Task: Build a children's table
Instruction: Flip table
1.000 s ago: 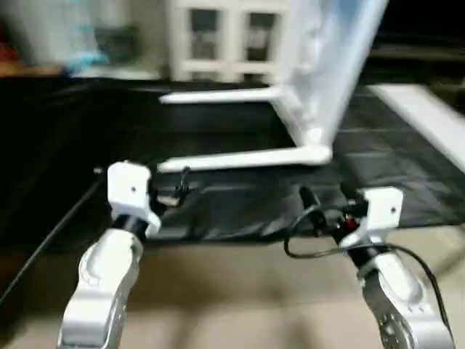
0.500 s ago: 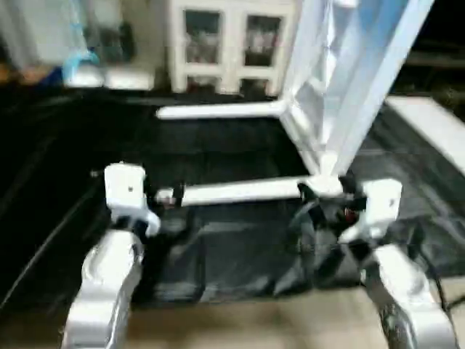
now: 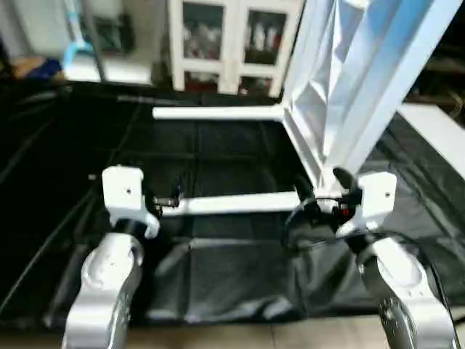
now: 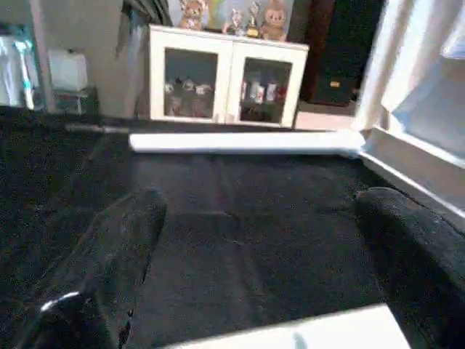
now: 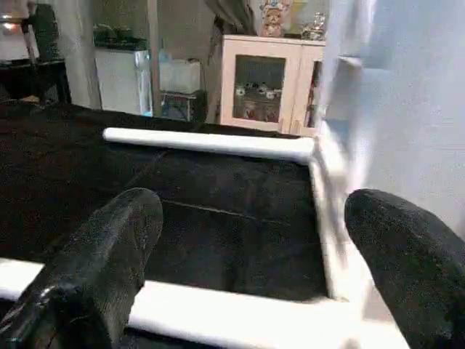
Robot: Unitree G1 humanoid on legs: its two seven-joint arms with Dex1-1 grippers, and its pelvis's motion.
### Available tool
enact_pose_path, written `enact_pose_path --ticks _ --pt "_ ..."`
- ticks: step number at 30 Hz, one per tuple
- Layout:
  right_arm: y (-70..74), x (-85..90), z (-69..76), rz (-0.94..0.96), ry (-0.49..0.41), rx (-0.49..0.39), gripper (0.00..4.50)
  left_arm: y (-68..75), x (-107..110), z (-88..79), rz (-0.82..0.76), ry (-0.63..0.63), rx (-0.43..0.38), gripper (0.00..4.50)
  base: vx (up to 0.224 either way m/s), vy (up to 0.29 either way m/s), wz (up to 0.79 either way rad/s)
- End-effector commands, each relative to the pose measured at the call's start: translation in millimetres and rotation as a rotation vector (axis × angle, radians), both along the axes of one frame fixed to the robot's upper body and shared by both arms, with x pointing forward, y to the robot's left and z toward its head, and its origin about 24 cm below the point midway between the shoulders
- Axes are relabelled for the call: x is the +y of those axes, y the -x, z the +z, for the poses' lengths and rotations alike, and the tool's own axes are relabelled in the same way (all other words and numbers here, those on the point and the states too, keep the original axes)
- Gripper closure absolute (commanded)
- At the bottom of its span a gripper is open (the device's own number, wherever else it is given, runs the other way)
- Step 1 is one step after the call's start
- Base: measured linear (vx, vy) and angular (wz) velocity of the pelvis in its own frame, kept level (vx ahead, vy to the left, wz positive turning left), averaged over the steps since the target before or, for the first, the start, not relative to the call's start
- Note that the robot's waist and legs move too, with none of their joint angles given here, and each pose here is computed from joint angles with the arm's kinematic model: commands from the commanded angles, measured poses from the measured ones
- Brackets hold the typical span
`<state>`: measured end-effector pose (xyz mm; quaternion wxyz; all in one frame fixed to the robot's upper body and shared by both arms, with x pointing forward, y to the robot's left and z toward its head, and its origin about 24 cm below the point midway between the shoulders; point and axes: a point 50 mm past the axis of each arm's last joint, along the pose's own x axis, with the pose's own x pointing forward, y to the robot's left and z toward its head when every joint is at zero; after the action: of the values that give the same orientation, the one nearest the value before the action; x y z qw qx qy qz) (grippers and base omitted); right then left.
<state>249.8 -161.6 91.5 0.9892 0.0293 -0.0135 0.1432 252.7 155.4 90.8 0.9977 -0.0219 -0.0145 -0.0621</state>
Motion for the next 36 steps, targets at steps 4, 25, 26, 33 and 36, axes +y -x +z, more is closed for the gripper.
enact_pose_path --ticks 4,25,26,33,36 --pt "-3.5 -21.9 4.6 -0.151 0.013 -0.012 0.05 -3.5 -8 9.6 -0.075 -0.053 -0.022 0.0 -0.089 -0.153 0.0" --pt "-69.8 -43.6 54.3 -0.28 0.114 -0.164 0.05 -10.7 -17 32.5 -0.249 -0.1 -0.049 0.0 -0.041 0.004 0.0" --pt "-72.0 -41.7 56.0 -0.259 0.107 -0.168 0.05 -10.9 -15 30.8 -0.232 -0.098 -0.04 0.0 0.0 0.0 0.0" --pt "-89.6 -29.7 58.4 -0.115 0.113 -0.172 0.05 -10.5 -12 23.5 -0.234 -0.091 -0.012 0.0 0.039 -0.007 0.02" --pt "-98.3 -30.0 57.1 -0.119 0.128 -0.166 0.05 -9.9 -17 23.5 -0.278 -0.118 -0.012 0.0 0.0 0.0 0.0"
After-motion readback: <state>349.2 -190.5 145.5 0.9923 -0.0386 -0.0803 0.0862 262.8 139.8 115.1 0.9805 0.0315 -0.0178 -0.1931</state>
